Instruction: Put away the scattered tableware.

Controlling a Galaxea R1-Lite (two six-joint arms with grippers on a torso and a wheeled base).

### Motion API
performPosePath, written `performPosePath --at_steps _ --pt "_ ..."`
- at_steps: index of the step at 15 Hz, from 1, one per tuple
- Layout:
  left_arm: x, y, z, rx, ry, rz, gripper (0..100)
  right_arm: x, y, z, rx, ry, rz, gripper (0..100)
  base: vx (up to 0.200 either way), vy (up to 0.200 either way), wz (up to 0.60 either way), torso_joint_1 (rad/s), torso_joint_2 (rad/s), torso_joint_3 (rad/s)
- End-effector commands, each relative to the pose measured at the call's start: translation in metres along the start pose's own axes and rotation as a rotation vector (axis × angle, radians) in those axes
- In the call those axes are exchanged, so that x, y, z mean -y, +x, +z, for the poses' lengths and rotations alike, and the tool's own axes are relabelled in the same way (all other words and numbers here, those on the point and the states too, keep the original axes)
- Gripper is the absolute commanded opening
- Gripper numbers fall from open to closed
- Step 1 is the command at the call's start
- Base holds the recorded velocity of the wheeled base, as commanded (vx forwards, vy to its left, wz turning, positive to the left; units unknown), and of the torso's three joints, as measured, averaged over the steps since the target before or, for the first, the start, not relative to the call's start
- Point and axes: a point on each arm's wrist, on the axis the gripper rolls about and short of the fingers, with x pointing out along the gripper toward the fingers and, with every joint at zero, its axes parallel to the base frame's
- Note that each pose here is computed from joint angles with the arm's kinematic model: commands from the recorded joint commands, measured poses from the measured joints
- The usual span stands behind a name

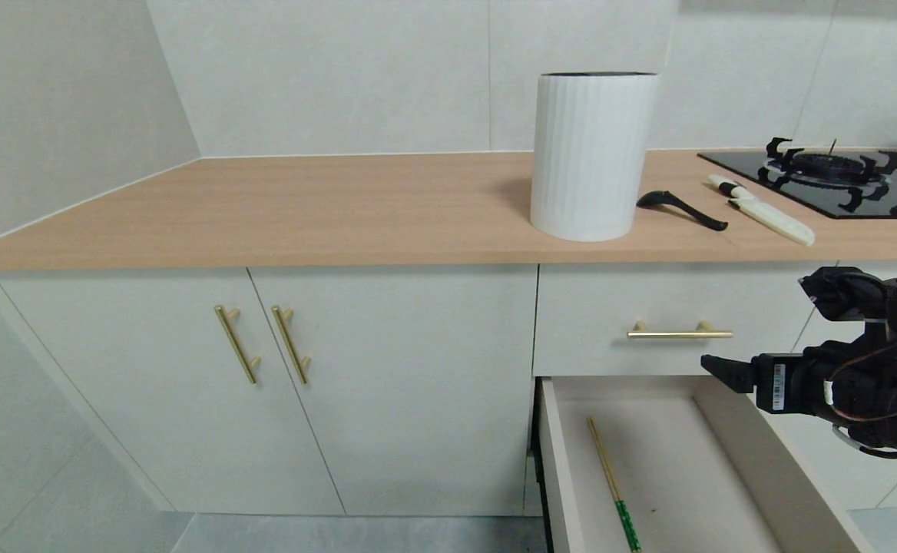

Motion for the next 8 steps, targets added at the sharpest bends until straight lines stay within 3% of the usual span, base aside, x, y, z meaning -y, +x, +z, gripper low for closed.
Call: performPosePath --at_steps 1,8 --pt "0.0000 0.0001 0.0000 -0.002 0.000 0.001 100 0.0003 0.0003 -0.0005 -0.002 0.000 -0.001 100 0.000 0.000 0.00 0.149 -0.53 -0.276" --pt "0.0000 0.0001 0.0000 -0.002 -0.002 0.001 100 0.0001 0.0021 -0.0020 -0.012 -0.002 -0.001 100 0.000 0.000 0.00 0.184 -0.48 -0.289"
